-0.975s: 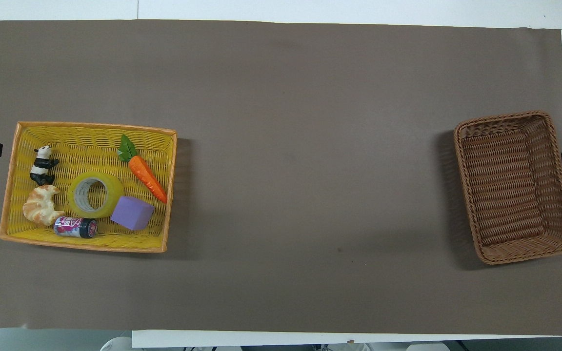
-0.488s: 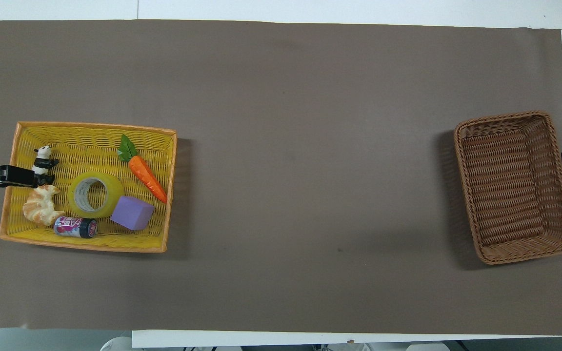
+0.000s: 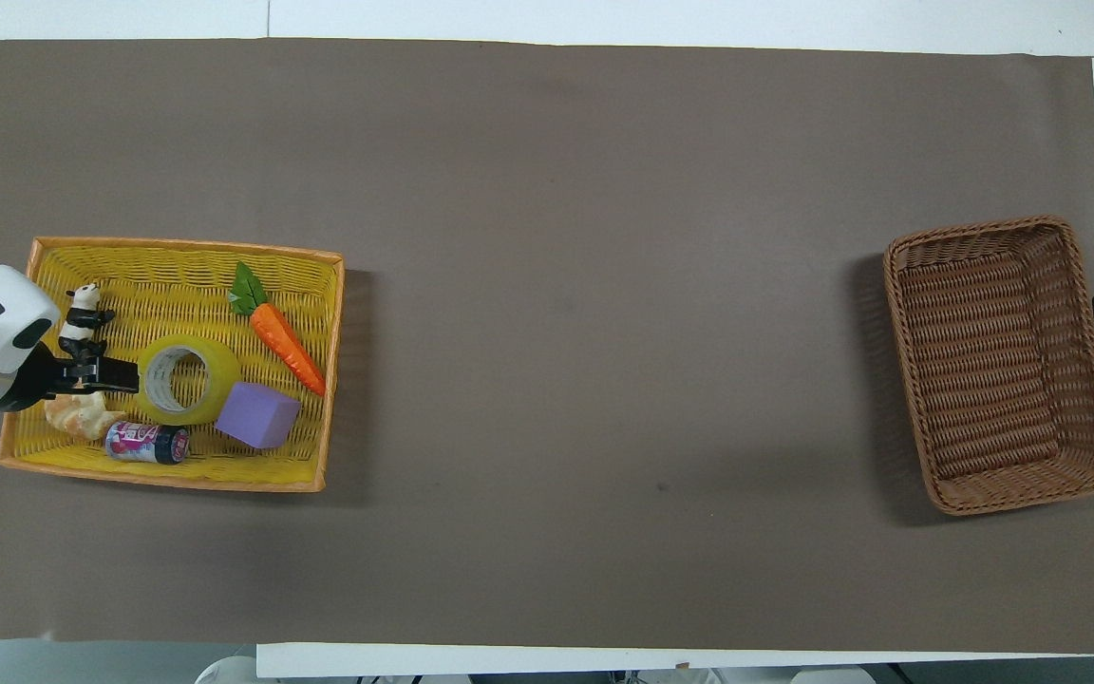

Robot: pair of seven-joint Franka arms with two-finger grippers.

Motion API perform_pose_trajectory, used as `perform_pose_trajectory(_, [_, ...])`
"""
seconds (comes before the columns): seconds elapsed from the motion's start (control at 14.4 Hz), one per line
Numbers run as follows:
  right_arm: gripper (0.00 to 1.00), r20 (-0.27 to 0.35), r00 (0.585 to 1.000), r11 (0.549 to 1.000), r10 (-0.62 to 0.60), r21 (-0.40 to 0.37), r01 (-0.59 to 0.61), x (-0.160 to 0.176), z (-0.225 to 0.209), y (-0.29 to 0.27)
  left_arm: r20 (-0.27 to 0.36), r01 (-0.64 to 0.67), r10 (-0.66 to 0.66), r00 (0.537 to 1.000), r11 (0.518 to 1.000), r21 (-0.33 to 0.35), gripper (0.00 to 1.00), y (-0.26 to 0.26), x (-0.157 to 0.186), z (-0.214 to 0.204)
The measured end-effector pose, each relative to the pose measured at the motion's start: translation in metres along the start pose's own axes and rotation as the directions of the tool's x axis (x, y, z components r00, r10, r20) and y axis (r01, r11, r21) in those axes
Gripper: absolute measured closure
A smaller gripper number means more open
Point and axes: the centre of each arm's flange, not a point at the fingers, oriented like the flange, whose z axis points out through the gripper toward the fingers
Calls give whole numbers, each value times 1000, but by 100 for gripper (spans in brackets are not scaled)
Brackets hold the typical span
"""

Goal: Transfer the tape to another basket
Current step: 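Reach the left gripper down into the yellow basket onto the tape roll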

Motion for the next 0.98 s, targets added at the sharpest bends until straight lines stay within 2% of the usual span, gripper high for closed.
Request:
perform_pose_trajectory(0.35, [0,0,1000,1000,0,0,0,0,0,0,-27,-2,2,1000,1000,-2,3,2,15,41])
perform_pose_trajectory(0.56, [0,0,1000,1000,0,0,0,0,0,0,-15,-4,3,1000,1000,-3,6,2,18,56])
perform_pose_trajectory(0.63, [0,0,1000,1000,0,0,0,0,0,0,-6,-4,4,1000,1000,-3,13,3,17,60])
perform_pose_trajectory(0.7, [0,0,1000,1000,0,0,0,0,0,0,7,-5,5,1000,1000,-4,29,3,13,66])
perform_pose_trajectory(0.84, [0,0,1000,1000,0,0,0,0,0,0,11,-6,6,1000,1000,-4,51,4,8,75])
perform_pose_trajectory(0.98, [0,0,1000,1000,0,0,0,0,0,0,8,-8,8,1000,1000,-5,56,5,6,80])
